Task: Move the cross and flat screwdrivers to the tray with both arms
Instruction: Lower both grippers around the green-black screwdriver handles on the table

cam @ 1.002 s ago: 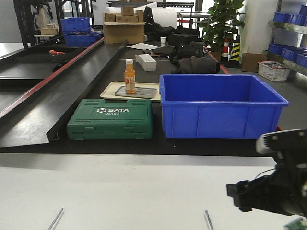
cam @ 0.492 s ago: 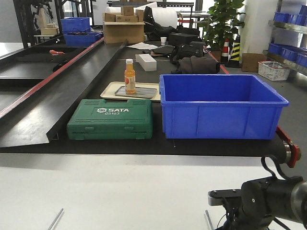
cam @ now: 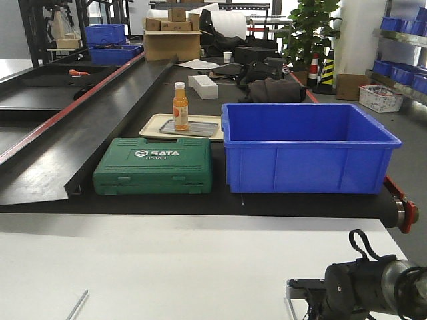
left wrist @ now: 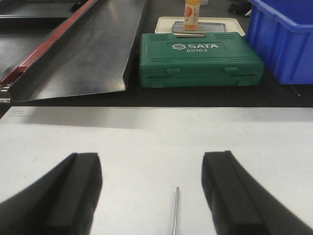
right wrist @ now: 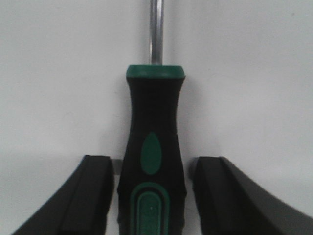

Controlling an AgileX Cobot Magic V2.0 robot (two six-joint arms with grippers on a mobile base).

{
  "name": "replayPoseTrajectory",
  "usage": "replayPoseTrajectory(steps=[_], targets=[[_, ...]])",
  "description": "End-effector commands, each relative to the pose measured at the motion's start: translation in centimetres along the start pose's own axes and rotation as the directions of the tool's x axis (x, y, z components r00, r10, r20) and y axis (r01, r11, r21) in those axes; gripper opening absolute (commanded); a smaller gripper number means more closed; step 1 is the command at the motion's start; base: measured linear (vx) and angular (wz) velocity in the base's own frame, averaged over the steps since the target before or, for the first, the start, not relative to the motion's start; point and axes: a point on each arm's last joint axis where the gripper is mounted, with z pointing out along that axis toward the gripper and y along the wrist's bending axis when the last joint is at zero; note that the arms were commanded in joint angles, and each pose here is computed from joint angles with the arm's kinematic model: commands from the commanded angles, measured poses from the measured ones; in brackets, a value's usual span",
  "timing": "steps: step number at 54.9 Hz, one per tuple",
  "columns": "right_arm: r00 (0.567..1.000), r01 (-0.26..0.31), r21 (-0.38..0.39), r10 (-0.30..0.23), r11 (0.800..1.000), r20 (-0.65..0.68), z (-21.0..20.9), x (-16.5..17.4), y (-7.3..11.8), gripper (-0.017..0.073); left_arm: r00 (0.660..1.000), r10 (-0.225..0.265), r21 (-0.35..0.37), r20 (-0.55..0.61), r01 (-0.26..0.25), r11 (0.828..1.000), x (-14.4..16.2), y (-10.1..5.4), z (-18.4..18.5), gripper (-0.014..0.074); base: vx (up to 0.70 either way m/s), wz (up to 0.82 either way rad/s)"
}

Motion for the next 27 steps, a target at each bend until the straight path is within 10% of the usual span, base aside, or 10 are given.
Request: replayPoseTrajectory(steps=[1, 8, 27], targets=[[0.998, -0.033, -0.022, 0.034, 0.999, 0.051, -1.1, -0.6, 0.3, 0.0263, 0.999, -0.006, 0.003, 0.052, 0.006, 1.000, -1.5, -0.1, -0.3, 0.0559, 0.00, 0.00], [0.997, -0.041, -0.028, 0.042, 0.999, 0.057, -1.1, -0.7, 0.3, -0.0014, 0.993, 0.003, 0.005, -0.114, -0.002, 1.000, -1.2, -0.1, -0.3, 0.0559, 0.00, 0.00], [0.997, -0.046, -0.046, 0.049, 0.998, 0.066, -1.1, -0.8, 0.5, -0.0010, 0.827, 0.152, 0.065, -0.541, -0.140, 0.988, -3.1, -0.1, 7.4, 0.0559, 0.00, 0.00]])
